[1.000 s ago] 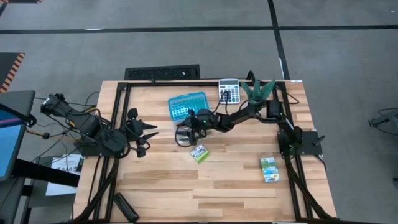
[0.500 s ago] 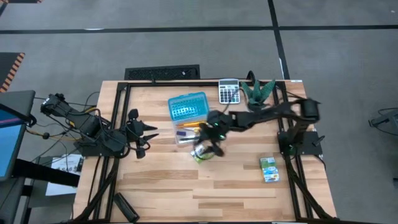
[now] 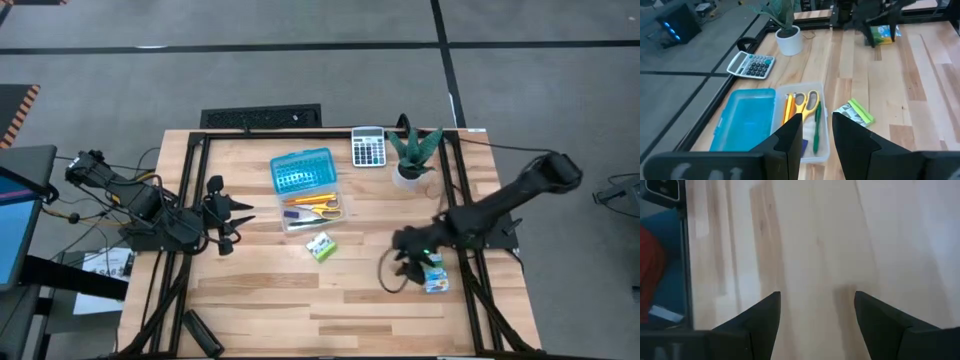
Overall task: Pack school essentials
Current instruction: Put the yellow crayon box into the supply box
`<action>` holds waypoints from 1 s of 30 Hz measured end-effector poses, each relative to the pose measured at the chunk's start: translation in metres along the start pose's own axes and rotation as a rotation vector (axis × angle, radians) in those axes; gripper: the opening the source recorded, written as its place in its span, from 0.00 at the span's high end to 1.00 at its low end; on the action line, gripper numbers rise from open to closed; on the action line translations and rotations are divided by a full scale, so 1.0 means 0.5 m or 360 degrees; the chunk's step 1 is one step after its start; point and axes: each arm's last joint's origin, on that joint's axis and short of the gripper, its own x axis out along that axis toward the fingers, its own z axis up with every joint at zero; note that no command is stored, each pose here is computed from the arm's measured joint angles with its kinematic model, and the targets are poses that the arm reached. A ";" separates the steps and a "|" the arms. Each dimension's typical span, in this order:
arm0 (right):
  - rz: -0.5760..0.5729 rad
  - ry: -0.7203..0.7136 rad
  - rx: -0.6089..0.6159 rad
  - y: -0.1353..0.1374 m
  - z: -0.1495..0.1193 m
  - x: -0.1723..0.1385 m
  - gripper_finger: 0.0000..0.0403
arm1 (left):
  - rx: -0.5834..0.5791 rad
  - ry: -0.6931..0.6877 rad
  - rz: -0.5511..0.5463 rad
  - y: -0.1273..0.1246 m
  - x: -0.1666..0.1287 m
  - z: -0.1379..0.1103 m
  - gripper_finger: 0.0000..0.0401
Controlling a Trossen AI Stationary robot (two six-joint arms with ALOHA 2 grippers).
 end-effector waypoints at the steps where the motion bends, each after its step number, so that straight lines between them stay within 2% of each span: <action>1: -0.0007 0.0008 0.0035 0.009 -0.011 -0.008 0.36 | 0.0004 -0.0001 0.0000 0.000 0.000 0.000 0.75; 6: 0.0011 0.0054 0.0127 0.072 -0.044 -0.046 0.36 | -0.0015 -0.0001 0.0001 0.000 0.000 0.000 0.75; 10: -0.0051 0.0182 0.0173 0.124 -0.071 -0.069 0.36 | -0.0031 -0.0001 0.0000 0.000 0.000 0.000 0.75; 17: -0.0486 0.0491 0.0292 0.181 -0.141 -0.099 0.36 | -0.0006 -0.0001 0.0004 0.000 0.000 0.000 0.75; 23: -0.0732 0.0581 0.0188 0.202 -0.195 -0.055 0.36 | -0.0006 -0.0001 0.0003 0.000 0.000 0.000 0.75; 30: -0.0960 0.0640 -0.0018 0.197 -0.239 0.013 0.36 | -0.0006 -0.0001 0.0003 0.000 0.000 0.000 0.75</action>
